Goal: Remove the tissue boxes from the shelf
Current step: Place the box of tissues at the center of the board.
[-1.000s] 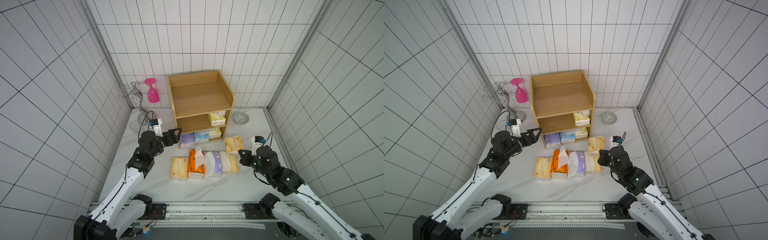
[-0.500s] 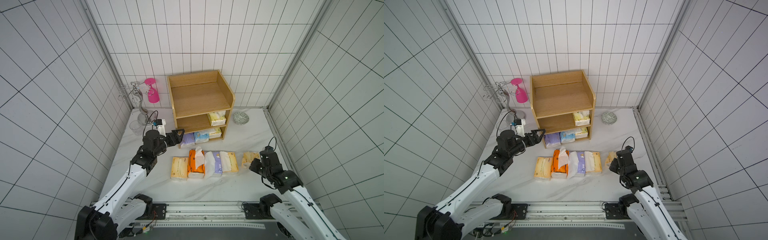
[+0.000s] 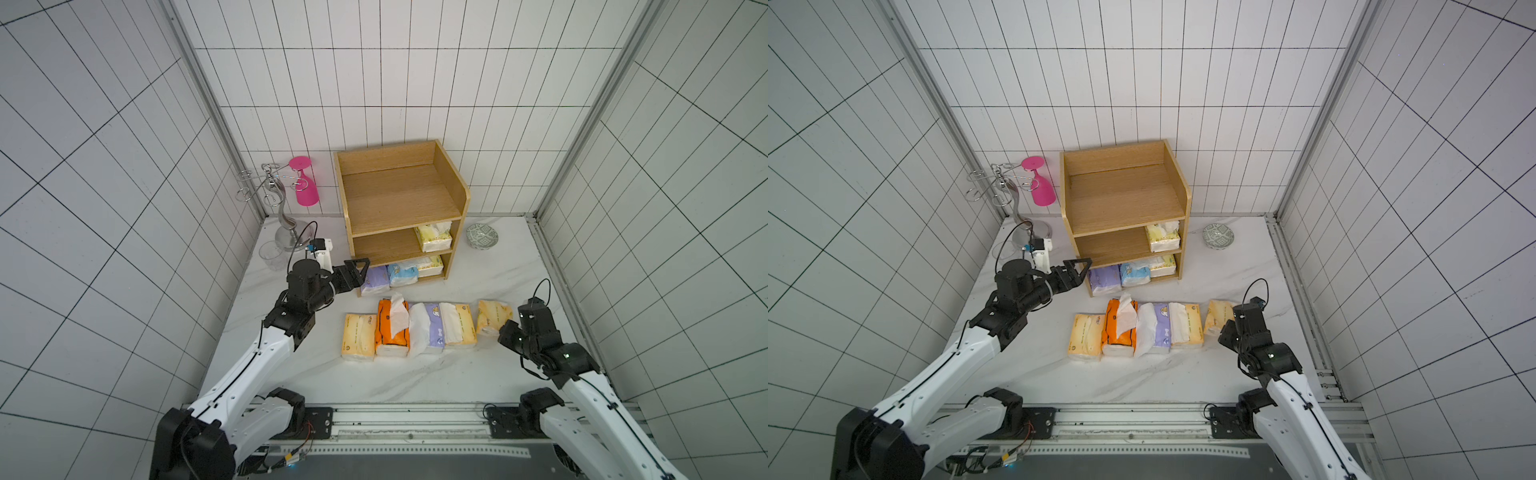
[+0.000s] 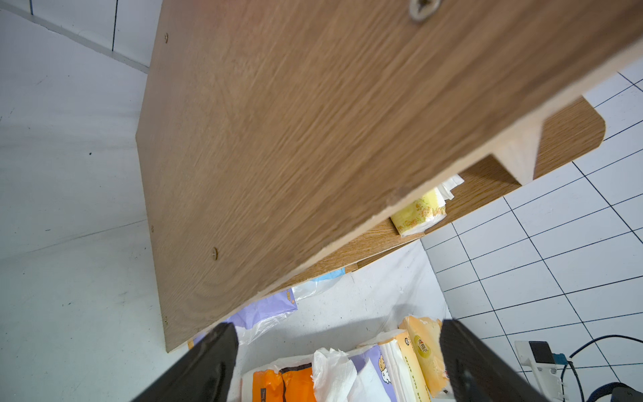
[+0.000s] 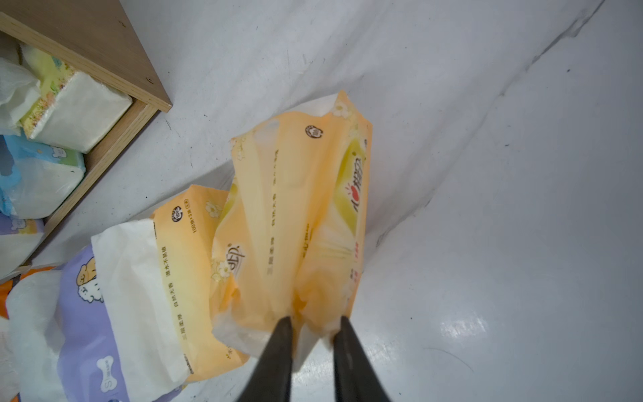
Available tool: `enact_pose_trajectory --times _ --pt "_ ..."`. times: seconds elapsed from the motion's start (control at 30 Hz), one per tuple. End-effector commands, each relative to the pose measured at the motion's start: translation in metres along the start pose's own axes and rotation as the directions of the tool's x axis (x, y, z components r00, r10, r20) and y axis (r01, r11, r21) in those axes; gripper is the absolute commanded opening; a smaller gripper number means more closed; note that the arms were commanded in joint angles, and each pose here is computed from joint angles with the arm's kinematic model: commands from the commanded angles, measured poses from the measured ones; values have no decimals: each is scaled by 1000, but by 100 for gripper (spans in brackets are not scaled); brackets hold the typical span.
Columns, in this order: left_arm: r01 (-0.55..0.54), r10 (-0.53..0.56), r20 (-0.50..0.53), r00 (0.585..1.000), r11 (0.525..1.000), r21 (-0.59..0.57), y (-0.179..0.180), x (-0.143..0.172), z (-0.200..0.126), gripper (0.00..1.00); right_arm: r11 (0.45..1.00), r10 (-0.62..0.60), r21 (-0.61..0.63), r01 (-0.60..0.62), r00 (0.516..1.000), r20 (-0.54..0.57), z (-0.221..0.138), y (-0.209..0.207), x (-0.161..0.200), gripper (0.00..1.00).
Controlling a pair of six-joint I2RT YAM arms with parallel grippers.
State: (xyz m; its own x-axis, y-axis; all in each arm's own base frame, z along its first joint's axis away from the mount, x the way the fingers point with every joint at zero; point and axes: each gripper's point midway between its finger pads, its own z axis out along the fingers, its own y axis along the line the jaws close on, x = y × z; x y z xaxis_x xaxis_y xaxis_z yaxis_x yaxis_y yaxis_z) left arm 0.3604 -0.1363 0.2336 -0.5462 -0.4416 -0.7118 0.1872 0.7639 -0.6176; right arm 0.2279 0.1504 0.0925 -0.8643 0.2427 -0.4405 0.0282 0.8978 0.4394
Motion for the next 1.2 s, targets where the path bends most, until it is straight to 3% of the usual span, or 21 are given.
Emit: enact_pose_trajectory --times 0.0,0.17,0.37,0.6,1.17 --pt "-18 18 22 1000 1000 15 -4 -6 -5 95 996 58 -72 -46 982 181 -37 28 -46 52" --pt "-20 19 16 1000 999 30 -6 -5 -1 95 943 162 -327 -63 945 285 -64 91 -91 51" --pt "-22 22 4 1000 999 32 -5 -2 1 95 878 220 -477 -42 920 324 -70 152 -125 51" --pt "-22 22 -2 1000 999 35 -5 -1 1 95 872 194 -490 1 918 347 -53 192 -139 53" --pt "-33 33 3 999 999 9 2 3 -1 95 891 152 -453 37 915 373 -7 233 -152 58"
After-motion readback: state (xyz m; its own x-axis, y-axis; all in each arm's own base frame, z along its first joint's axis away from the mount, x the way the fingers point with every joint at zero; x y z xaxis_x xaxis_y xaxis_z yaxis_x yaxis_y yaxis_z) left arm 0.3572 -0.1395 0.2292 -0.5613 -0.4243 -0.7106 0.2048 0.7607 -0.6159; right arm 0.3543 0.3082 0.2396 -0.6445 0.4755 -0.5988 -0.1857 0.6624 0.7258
